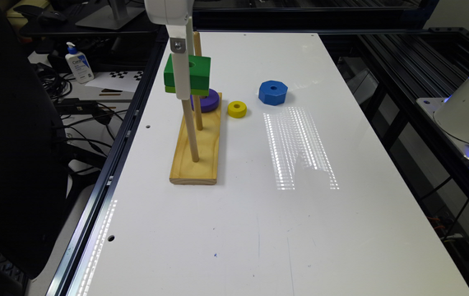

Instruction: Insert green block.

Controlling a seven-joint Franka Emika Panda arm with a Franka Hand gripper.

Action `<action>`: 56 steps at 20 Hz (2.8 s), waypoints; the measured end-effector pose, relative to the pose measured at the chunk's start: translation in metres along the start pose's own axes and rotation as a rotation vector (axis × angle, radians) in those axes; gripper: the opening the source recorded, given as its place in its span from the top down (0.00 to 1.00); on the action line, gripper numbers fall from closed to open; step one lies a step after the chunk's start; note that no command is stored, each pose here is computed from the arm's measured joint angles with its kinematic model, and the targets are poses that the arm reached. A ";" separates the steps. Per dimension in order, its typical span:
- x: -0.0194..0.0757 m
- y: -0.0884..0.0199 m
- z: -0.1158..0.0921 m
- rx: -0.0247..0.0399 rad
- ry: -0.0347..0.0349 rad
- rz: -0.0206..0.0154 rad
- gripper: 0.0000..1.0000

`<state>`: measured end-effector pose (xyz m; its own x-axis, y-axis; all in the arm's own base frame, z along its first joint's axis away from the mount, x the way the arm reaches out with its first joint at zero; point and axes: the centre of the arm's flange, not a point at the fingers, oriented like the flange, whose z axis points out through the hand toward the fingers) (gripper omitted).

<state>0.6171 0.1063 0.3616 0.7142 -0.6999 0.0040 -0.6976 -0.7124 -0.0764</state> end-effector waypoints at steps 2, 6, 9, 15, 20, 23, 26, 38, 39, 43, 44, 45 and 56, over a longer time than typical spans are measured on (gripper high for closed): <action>0.0008 0.001 0.000 0.0000 0.0002 0.0010 1.00; 0.0011 0.001 0.000 -0.0001 0.0003 0.0014 1.00; 0.0017 0.001 0.000 -0.0002 0.0006 0.0020 1.00; 0.0007 0.000 0.000 0.0001 0.0002 -0.0002 1.00; -0.0018 -0.001 0.000 0.0012 -0.0007 -0.0040 1.00; -0.0040 -0.003 0.000 0.0026 -0.0012 -0.0073 1.00; -0.0057 -0.006 0.000 0.0047 -0.0020 -0.0096 1.00; -0.0060 -0.007 0.000 0.0059 -0.0020 -0.0111 1.00; -0.0060 -0.007 0.000 0.0059 -0.0020 -0.0111 1.00; -0.0058 -0.007 0.000 0.0059 -0.0020 -0.0108 1.00; -0.0057 -0.007 0.000 0.0059 -0.0020 -0.0106 1.00; -0.0057 -0.007 0.000 0.0059 -0.0020 -0.0106 1.00; -0.0024 -0.007 0.015 0.0037 -0.0076 -0.0077 1.00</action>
<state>0.6214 0.1141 0.3468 0.7200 -0.6939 -0.0029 -0.6919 -0.7176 -0.0800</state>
